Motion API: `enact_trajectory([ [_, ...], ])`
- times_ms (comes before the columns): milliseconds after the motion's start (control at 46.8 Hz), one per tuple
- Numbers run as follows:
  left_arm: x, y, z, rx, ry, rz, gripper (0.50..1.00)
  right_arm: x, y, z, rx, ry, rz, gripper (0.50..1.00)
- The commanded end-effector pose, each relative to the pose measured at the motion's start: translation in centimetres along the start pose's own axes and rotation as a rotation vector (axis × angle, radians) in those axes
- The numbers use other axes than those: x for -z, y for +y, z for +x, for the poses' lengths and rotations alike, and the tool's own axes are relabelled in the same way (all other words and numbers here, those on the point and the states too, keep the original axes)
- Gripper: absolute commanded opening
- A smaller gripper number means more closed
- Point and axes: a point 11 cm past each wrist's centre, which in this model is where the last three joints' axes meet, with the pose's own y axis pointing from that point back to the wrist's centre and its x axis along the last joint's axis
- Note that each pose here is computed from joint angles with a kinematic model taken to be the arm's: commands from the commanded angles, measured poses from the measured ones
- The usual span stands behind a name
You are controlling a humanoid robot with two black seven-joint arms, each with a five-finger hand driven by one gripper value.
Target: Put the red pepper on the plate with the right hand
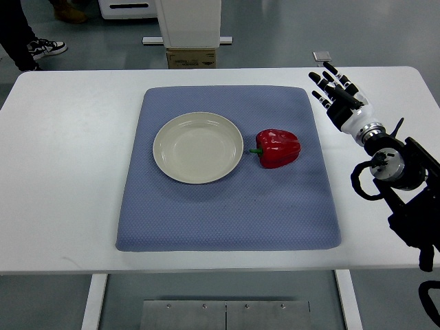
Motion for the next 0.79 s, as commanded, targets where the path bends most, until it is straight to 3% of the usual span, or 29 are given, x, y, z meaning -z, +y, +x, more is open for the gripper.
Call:
enact_trajectory([
  [0,-0.08,0.0,-0.03,0.002,-0.003,-0.002,1.0,-0.11,0.01,-0.05,0.002,-0.002,-0.002,1.0],
  [770,0.54,0.03,0.12,-0.002,0.0,0.009,1.0,-0.28,0.07,-0.58,0.045,-0.006,-0.004,1.0],
])
